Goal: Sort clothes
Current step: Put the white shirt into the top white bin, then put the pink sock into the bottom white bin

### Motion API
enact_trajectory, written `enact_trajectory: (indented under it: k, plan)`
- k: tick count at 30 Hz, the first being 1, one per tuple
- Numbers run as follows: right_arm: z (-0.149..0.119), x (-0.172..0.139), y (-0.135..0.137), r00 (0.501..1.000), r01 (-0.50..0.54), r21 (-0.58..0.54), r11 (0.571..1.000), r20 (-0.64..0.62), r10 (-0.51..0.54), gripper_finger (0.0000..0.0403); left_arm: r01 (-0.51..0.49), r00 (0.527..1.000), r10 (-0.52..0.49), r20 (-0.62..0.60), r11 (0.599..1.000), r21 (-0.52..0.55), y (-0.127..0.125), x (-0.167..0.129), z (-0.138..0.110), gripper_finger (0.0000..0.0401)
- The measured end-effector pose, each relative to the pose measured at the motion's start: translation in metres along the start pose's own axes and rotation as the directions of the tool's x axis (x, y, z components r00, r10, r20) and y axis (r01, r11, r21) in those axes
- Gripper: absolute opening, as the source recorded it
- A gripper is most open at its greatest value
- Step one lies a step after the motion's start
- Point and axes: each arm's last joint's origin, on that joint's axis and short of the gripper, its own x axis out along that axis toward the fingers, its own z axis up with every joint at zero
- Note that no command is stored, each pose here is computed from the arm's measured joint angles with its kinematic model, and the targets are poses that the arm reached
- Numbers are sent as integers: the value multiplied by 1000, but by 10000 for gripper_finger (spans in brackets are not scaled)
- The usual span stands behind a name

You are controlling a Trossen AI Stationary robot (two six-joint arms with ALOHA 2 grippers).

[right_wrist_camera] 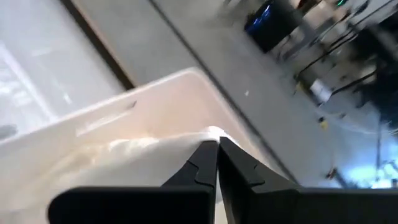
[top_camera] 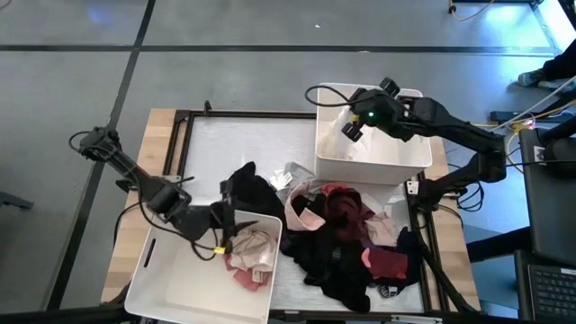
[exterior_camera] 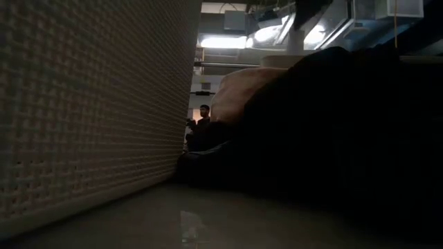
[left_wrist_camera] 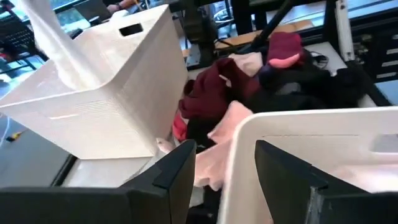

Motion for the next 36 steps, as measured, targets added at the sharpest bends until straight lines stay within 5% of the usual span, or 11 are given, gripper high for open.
enact_trajectory:
  k: [5,10,16,25,36]
  plan:
    - [-17,26,9,993,-54,34,998,-105,57,12,32,999,-32,14,999,-4,-17,-16,-5,157]
    - [-33,50,15,980,-77,91,993,-176,92,16,-107,994,104,43,993,54,-27,-27,-19,157]
    - [-37,54,17,972,-102,101,990,-200,121,80,-151,986,147,76,987,59,-32,-36,-20,156]
    - [-3,5,9,936,-338,210,917,-26,351,212,-141,987,137,80,989,51,-34,-38,-20,156]
    - [-10,-51,98,761,-637,-27,770,132,635,241,-140,987,137,80,990,33,-34,-38,-20,156]
